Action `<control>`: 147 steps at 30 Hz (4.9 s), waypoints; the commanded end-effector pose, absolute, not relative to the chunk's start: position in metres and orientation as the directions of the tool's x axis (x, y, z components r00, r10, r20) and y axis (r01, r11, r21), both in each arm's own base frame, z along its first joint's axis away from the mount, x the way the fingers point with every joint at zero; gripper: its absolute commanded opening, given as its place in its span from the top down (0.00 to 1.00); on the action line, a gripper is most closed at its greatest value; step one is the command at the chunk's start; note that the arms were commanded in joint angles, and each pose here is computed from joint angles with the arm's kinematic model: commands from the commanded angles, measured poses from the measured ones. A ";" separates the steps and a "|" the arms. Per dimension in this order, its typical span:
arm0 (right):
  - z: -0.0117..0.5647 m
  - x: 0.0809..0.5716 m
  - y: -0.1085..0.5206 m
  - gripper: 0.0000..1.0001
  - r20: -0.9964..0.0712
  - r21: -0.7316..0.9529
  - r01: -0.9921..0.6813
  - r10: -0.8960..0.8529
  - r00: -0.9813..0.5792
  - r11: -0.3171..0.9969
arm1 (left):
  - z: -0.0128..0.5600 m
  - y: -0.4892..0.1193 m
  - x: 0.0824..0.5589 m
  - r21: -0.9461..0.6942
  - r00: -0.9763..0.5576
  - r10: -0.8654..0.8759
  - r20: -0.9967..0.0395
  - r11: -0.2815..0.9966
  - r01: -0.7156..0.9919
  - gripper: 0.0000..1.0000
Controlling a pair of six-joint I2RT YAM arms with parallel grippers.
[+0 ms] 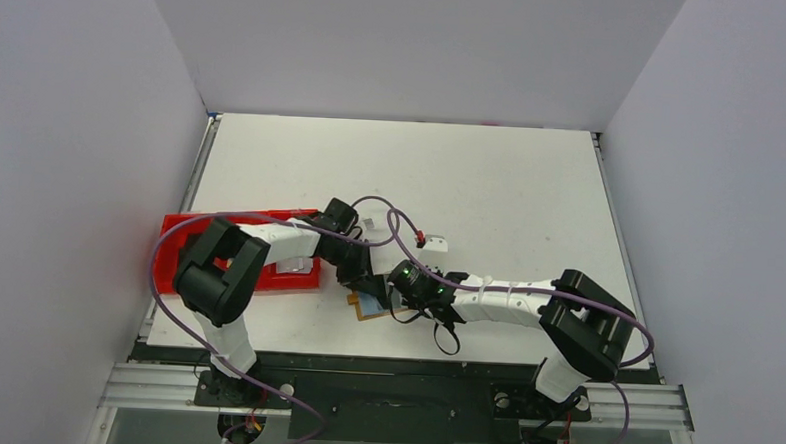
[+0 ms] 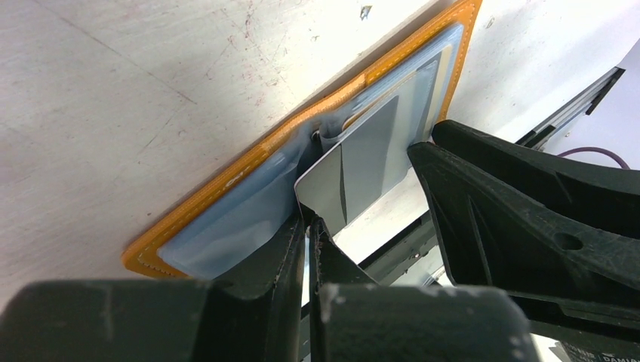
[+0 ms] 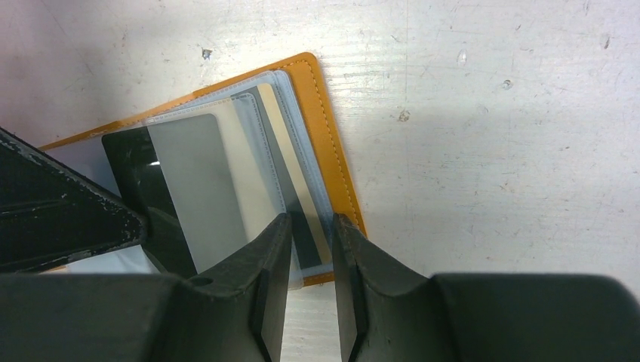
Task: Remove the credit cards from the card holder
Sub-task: Remove the credit card from the card holder, then place the credit card in the storage box.
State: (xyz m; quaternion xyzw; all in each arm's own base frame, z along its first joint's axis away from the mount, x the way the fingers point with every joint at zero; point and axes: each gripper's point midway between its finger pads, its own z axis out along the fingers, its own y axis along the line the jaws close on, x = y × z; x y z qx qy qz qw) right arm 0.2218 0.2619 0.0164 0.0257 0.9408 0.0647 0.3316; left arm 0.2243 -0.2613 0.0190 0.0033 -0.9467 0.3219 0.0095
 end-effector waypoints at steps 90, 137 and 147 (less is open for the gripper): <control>0.057 0.232 0.257 0.66 -0.567 0.184 -0.041 0.072 -0.821 0.982 | 0.102 -0.229 0.246 -0.683 -0.978 -0.135 -0.159 0.730 0.011 1.00; 0.207 0.258 0.334 1.00 -0.084 0.996 -0.091 0.518 -0.851 0.012 | 0.204 -0.255 0.279 -0.959 -0.948 -0.289 -0.133 0.278 0.049 0.79; 0.211 0.254 0.344 1.00 -0.068 0.996 -0.086 0.492 -0.868 -0.014 | 0.210 -0.255 0.284 -0.970 -0.942 -0.314 -0.116 0.239 0.039 0.78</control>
